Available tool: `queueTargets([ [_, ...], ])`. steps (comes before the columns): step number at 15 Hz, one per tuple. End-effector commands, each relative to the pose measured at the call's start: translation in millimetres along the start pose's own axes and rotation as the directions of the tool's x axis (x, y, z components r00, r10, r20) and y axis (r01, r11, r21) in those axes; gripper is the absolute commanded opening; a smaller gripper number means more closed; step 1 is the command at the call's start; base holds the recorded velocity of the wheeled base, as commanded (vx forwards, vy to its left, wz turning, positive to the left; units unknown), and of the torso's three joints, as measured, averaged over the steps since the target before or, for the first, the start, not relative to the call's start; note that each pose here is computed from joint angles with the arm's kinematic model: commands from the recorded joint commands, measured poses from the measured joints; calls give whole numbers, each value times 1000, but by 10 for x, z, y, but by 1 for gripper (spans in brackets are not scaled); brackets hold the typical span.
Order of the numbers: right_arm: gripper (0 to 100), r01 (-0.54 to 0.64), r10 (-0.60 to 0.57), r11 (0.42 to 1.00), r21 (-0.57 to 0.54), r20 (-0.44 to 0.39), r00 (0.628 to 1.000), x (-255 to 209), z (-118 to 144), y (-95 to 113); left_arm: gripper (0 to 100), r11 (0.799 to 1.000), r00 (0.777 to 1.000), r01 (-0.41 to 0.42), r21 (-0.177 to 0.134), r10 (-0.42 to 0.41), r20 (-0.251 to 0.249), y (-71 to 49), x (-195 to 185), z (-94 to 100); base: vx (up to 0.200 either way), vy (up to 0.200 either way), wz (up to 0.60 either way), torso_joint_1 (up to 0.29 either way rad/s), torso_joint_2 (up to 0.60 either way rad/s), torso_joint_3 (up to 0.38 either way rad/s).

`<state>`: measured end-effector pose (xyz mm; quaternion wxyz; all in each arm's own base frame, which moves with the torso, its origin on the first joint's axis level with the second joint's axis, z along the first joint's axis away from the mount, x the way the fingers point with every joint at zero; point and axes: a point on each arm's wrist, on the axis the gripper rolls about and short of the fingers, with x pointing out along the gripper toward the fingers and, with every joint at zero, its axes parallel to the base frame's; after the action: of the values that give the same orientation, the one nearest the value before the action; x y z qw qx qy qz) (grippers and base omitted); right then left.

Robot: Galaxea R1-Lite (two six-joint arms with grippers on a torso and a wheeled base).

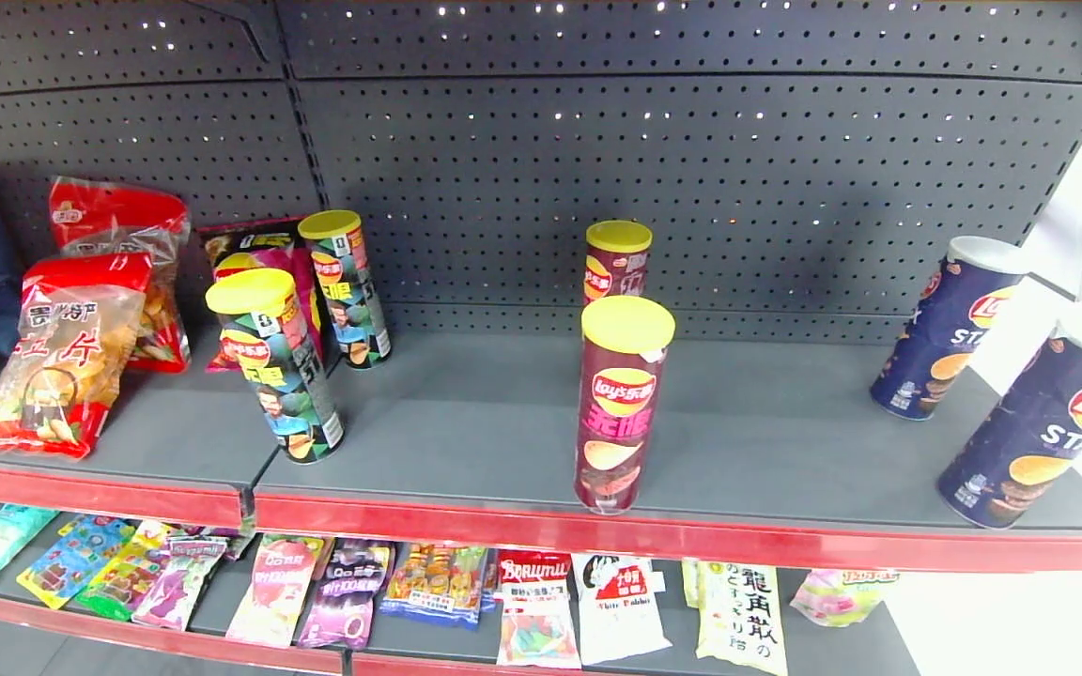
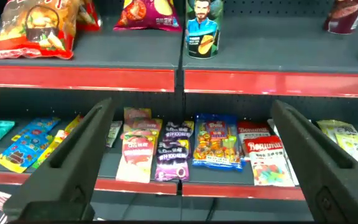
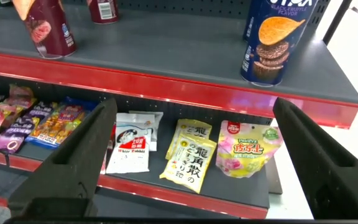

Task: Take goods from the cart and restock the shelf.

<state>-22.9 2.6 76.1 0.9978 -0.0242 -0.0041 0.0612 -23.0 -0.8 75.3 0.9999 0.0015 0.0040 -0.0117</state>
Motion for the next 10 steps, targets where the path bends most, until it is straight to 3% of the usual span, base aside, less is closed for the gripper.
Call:
queueTargets([
  [1,100,6,-6,1000,4,-1,1000,0,-1,-2,100,1000,1000,0,0,0,0,0,0,0,0,0,0,0,0,0],
  [3,100,64,-64,997,34,-7,998,-1,-5,-15,100,1000,1000,1,0,-1,0,0,0,0,0,0,0,0,0,0],
  [8,100,61,-62,998,21,7,998,-2,12,-14,100,1000,1000,1,0,-1,7,0,1,3,0,0,0,0,0,0],
  [9,100,37,-38,999,19,54,998,-34,283,-21,100,1000,1000,1,0,-1,5,0,1,2,0,0,0,0,0,0],
  [10,100,1,-2,999,49,22,1000,53,693,-44,100,1000,1000,1,0,-1,5,0,1,2,0,0,0,0,0,0],
])
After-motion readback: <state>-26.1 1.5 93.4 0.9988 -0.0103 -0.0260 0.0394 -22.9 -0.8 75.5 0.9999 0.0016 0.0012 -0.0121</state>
